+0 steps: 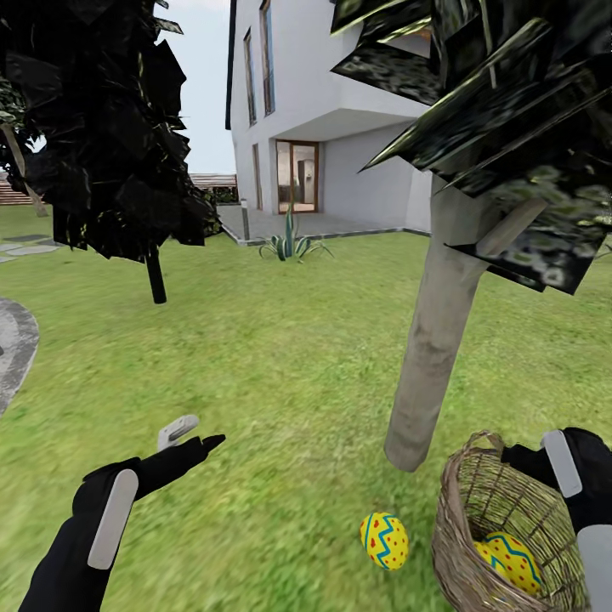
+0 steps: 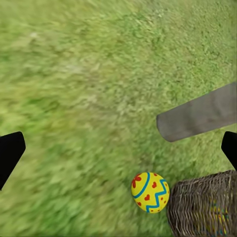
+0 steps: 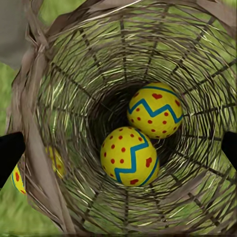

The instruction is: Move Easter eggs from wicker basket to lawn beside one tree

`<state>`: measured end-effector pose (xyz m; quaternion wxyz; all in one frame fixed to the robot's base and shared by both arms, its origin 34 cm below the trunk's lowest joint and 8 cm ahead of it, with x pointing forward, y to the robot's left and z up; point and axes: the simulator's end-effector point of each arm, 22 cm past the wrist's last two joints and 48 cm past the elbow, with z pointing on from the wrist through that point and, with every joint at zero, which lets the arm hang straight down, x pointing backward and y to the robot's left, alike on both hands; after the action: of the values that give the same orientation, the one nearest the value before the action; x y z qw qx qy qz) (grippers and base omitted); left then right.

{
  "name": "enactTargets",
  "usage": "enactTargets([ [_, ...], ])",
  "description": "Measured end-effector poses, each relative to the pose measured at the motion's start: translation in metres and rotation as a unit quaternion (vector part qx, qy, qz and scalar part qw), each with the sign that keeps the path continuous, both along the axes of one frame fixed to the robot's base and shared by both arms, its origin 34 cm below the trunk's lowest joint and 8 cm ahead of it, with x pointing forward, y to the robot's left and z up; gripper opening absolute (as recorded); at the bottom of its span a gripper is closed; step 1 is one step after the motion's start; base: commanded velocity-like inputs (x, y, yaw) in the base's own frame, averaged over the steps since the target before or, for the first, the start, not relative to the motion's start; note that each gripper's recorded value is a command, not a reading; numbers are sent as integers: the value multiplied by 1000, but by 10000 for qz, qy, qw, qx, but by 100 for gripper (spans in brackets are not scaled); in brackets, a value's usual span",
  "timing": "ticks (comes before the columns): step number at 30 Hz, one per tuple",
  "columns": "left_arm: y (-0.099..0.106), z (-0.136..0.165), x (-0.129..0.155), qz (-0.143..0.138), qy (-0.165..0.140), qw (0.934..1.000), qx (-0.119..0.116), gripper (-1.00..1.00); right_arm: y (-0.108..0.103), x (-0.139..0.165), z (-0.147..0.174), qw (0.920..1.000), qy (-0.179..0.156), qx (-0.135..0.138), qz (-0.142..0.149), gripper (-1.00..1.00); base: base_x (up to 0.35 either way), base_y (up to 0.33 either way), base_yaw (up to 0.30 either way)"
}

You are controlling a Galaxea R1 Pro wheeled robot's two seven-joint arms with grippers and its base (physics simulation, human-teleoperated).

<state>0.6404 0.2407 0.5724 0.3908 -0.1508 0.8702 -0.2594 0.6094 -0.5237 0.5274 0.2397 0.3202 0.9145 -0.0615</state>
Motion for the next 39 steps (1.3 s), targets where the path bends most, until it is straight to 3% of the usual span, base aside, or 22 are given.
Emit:
enactTargets([
  [13,4,3,1,37,-36,10000,-29,100,3,-13,-27,9995,263,148,-35,100,0,-118,0],
  [39,4,-52,-14,42,-66,10000,-21,100,5,-32,-93,9993,344,173,-32,100,0,0,0],
])
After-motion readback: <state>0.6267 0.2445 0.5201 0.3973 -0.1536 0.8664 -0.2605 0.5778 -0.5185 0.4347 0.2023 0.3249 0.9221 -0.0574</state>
